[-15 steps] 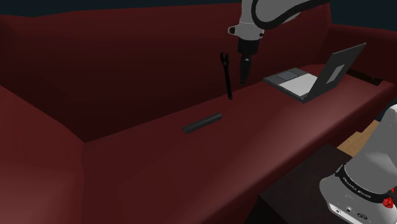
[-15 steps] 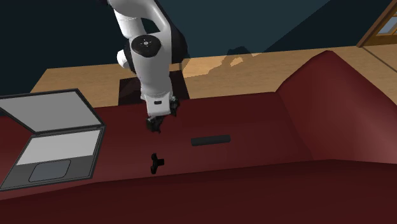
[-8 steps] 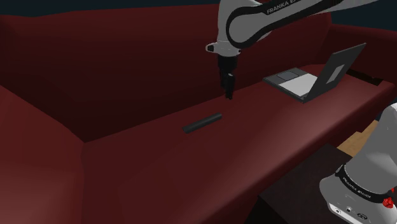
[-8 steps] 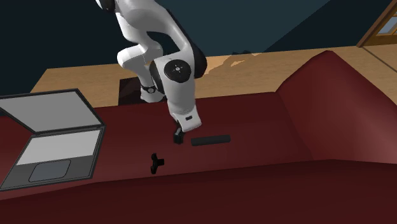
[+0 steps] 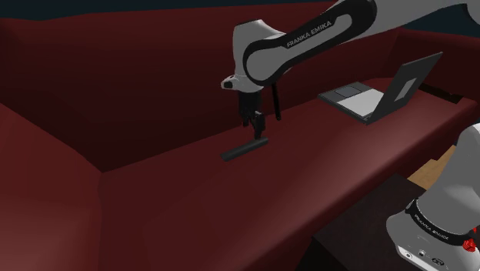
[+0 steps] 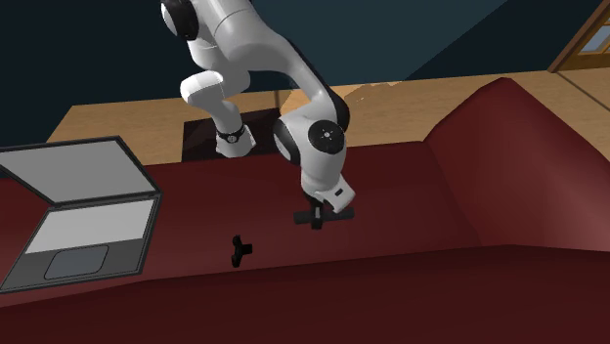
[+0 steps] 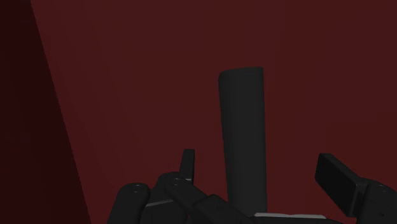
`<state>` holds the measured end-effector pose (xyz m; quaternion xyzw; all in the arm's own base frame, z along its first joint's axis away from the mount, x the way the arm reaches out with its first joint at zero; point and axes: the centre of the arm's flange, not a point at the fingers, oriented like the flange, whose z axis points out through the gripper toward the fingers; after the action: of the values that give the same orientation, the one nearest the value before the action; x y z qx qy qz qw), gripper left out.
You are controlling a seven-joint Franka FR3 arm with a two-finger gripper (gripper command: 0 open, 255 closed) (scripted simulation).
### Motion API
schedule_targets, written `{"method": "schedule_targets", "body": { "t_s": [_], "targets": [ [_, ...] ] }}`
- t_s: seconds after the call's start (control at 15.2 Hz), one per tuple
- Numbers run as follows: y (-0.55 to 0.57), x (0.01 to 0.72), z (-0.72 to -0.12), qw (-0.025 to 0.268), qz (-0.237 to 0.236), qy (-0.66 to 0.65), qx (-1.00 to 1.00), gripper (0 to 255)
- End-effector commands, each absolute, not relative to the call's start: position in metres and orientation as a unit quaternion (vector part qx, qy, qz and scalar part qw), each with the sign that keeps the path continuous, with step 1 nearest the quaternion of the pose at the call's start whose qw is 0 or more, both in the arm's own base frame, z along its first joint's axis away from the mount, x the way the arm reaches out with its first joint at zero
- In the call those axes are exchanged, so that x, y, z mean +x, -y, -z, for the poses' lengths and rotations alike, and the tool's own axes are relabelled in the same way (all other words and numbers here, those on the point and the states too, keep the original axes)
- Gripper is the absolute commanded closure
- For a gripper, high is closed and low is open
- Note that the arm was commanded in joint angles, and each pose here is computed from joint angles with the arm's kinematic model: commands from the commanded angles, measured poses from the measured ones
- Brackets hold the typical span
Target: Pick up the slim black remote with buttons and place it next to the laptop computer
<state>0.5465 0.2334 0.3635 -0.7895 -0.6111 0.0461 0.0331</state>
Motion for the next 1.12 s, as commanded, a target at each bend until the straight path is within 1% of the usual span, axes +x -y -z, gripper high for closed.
{"method": "schedule_targets", "body": {
  "t_s": [0.0,0.46,0.99,1.06],
  "targets": [
    [-0.248,0.546,-0.354,0.037,-0.049,0.633,-0.771,0],
    [-0.248,0.541,-0.314,0.037,-0.049,0.633,-0.771,0],
    [-0.248,0.541,-0.314,0.037,-0.049,0.633,-0.771,0],
    [-0.248,0.541,-0.314,0.037,-0.049,0.633,-0.771,255]
  ]
}}
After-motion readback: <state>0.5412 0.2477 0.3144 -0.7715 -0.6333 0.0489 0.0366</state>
